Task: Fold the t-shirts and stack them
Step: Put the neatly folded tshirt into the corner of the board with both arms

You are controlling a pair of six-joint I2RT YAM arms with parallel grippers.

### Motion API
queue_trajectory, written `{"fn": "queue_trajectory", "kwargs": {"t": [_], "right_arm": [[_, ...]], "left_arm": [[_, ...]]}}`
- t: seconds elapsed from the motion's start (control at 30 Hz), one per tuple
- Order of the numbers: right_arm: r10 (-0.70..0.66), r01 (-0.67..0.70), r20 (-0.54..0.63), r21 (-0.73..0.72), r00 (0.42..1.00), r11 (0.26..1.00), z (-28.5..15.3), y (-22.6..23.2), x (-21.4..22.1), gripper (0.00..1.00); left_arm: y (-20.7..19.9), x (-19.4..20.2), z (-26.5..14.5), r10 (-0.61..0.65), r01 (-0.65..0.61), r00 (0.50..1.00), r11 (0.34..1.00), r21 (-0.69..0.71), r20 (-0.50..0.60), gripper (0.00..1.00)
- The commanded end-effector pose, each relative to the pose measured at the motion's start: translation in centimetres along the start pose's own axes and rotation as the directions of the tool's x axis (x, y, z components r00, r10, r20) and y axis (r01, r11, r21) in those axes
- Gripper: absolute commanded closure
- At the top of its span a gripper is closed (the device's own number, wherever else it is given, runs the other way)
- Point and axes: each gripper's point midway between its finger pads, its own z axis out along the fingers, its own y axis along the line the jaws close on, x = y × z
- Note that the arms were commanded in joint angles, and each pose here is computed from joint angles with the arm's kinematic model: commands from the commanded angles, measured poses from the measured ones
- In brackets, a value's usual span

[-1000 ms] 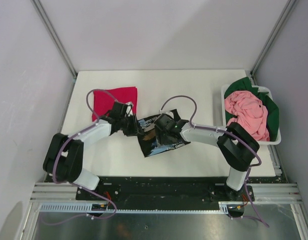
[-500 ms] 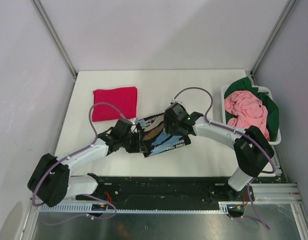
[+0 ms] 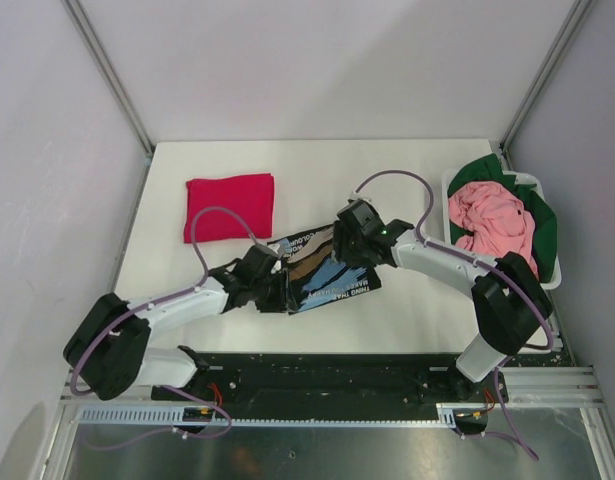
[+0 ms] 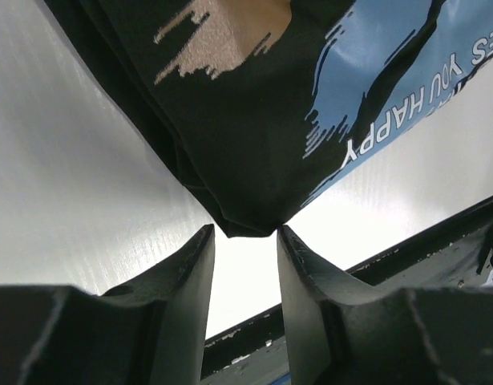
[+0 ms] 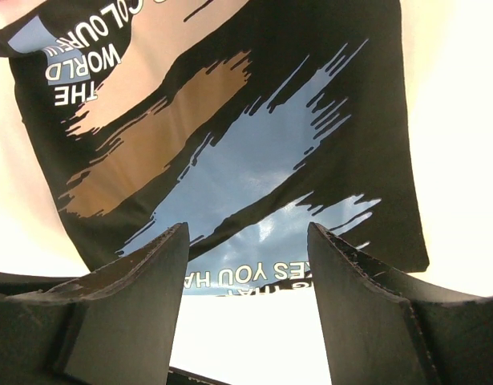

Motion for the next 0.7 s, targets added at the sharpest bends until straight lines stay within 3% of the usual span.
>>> {"fn": "queue_trajectory", "kwargs": {"t": [0.0, 0.17, 0.3, 0.37, 0.67], "right_arm": [[0.006, -0.005, 0.046, -0.026, 0.999, 1.0, -1.5, 0.4, -1.7, 0.34], [0.002, -0.002, 0.043, -0.013, 0.999, 1.0, -1.3, 0.0, -1.4, 0.34], [0.002, -0.002, 0.039, -0.001, 0.999, 1.0, -1.0, -0.5, -1.3, 0.35], [0.01, -0.01, 0.04, 0.002, 0.999, 1.0, -0.8, -0.8, -1.4, 0.35], [0.081, -0.078, 0.075, -0.039, 0.994, 0.996, 1.0, -2.8, -4.7, 0.32]], "left_arm": [[-0.8, -1.4, 0.5, -0.018, 0.018, 0.998, 1.0, 0.007, 0.055, 0.58], [-0.7, -1.2, 0.9, -0.044, 0.044, 0.997, 0.999, 0.007, 0.061, 0.67], [0.2, -0.8, 0.8, -0.077, 0.079, 0.994, 0.997, -0.017, 0.075, 0.9], [0.8, -0.4, 0.8, -0.098, 0.101, 0.993, 0.994, -0.037, 0.073, 0.98], [5.9, -1.0, -1.4, -0.167, 0.218, 0.968, 0.929, -0.299, 0.188, 1.0]]}}
